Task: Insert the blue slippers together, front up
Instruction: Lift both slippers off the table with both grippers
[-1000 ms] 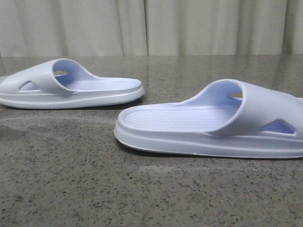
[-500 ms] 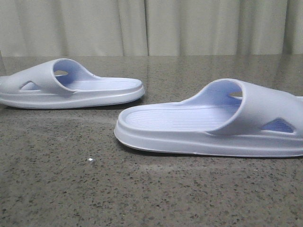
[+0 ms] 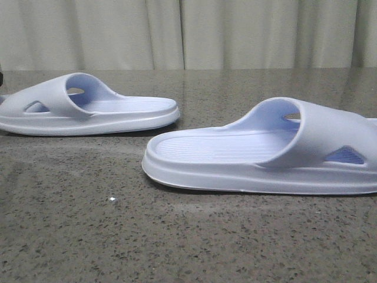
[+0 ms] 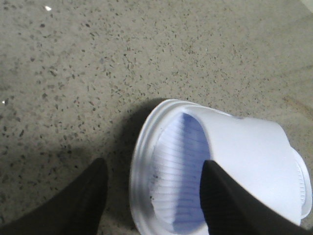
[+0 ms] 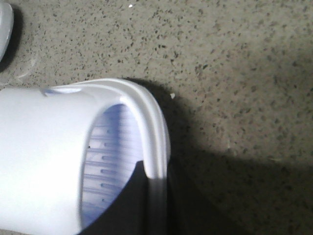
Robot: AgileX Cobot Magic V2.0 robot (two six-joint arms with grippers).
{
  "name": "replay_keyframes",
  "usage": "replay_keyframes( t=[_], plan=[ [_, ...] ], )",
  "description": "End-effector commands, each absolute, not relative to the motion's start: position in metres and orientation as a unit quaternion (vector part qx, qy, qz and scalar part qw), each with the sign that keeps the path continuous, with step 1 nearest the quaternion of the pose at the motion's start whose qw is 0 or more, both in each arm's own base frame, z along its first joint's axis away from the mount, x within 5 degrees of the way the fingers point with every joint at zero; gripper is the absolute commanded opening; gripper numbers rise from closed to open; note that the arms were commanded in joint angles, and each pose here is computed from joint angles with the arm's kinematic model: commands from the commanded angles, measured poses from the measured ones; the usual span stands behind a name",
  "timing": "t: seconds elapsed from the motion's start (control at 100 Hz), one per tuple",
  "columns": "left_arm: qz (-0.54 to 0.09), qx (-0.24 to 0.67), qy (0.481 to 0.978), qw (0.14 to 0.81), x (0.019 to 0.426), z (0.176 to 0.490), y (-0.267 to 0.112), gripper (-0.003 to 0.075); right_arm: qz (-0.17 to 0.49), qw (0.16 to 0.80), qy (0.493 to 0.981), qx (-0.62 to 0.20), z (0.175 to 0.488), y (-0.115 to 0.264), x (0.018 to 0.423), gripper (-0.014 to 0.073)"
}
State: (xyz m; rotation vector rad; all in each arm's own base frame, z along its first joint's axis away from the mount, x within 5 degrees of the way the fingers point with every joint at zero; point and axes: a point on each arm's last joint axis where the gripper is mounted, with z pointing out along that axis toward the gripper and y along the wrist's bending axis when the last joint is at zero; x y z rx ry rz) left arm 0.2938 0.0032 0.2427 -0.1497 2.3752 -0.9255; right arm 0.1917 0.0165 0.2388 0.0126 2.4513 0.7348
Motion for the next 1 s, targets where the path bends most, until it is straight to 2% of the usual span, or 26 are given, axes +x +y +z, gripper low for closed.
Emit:
replay_keyframes(
  t=[0.0,0.54,0.64,0.71,0.78,0.79,0.81,0.99],
  plan=[
    [-0.368,-0.051,0.873,0.316,0.301,0.260,0.002,0.0370,0.270,0.322,0.907,0.006,0.251,0.014,0.197,-0.0102],
    [-0.422,-0.050,0.864,0.270,0.314,0.233,-0.002,0.0362,0.269,0.324,0.907,0.006,0.251,0.014,0.197,-0.0102],
    [-0.425,-0.046,0.862,0.273,0.314,0.234,-0.003,0.0289,0.269,0.324,0.907,0.006,0.251,0.014,0.197,-0.0102],
    [-0.433,-0.039,0.859,0.271,0.313,0.235,-0.004,0.0190,0.269,0.324,0.907,0.006,0.251,0.014,0.197,-0.0102],
    [-0.438,-0.034,0.858,0.267,0.312,0.236,-0.005,0.0068,0.269,0.324,0.907,0.006,0.251,0.014,0.197,-0.0102],
    [-0.440,-0.033,0.857,0.266,0.311,0.236,-0.005,0.0030,0.269,0.324,0.907,0.006,0.251,0.014,0.197,-0.0102],
    [-0.441,-0.031,0.857,0.266,0.311,0.236,-0.005,0.0014,0.269,0.324,0.907,0.006,0.251,0.014,0.197,-0.0102],
    [-0.447,-0.024,0.853,0.268,0.310,0.238,-0.006,0.0015,0.267,0.329,0.906,0.011,0.252,0.014,0.198,-0.0102]
  ],
)
